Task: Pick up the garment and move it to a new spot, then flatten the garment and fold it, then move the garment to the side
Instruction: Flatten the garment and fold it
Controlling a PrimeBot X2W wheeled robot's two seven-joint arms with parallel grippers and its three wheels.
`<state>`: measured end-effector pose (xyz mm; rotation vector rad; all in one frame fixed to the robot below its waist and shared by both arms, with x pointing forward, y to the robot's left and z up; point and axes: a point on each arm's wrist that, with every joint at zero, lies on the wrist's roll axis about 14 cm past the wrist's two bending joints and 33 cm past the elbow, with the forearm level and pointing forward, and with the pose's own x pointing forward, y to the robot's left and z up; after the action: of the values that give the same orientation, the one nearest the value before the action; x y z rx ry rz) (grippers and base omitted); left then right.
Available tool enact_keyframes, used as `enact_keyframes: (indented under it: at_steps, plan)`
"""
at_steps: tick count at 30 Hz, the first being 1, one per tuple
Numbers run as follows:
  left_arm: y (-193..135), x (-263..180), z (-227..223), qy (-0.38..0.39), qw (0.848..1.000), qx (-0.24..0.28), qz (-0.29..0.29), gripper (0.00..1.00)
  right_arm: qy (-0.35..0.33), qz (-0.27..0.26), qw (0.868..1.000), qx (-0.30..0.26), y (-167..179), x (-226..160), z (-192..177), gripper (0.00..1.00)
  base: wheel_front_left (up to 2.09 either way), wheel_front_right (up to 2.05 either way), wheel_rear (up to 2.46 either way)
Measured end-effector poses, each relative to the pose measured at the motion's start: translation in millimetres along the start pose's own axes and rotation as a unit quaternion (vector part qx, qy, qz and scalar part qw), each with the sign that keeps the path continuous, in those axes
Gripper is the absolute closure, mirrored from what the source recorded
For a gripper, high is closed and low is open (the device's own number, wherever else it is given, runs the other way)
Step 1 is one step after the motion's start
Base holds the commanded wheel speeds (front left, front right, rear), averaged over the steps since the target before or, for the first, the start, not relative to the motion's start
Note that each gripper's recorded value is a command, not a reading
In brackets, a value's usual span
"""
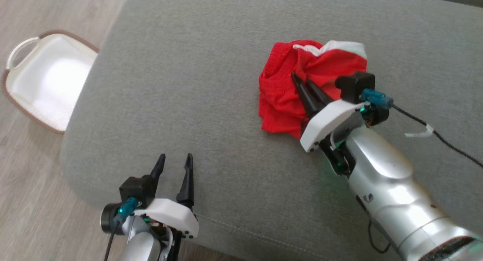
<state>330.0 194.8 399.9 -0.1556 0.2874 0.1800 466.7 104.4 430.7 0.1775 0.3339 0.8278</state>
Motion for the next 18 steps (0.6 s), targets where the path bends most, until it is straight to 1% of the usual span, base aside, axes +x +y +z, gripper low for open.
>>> enact_keyframes:
  at_steps: [1,2,3,4,6,11,18]
  plan:
    - [0,-1,0,0.000,1.000,-0.001,0.001,0.00,0.000,0.004,1.000,-0.005,2,3,2,1.00,0.00,0.00,0.00]
    - [2,-2,1,-0.001,1.000,-0.001,0.005,0.00,0.000,0.006,1.000,-0.007,3,6,3,0.65,0.00,0.00,0.00]
    - [5,-2,1,-0.002,1.000,-0.001,0.010,0.00,0.002,0.010,1.000,-0.010,5,8,3,0.22,0.00,0.00,0.00]
    - [7,-3,2,-0.003,1.000,-0.003,0.013,0.00,0.005,0.013,1.000,-0.014,7,10,2,0.00,0.00,0.00,0.00]
    - [11,-4,4,-0.005,1.000,-0.004,0.020,0.00,0.014,0.020,1.000,-0.018,12,12,-4,0.00,0.00,0.00,0.00]
    - [16,-6,3,-0.005,1.000,-0.008,0.029,0.00,0.042,0.031,0.997,-0.055,15,12,-21,0.00,0.00,0.00,0.00]
    - [15,-5,4,-0.006,1.000,-0.007,0.028,0.00,0.048,0.048,0.994,-0.086,22,11,-26,0.00,0.00,0.00,0.00]
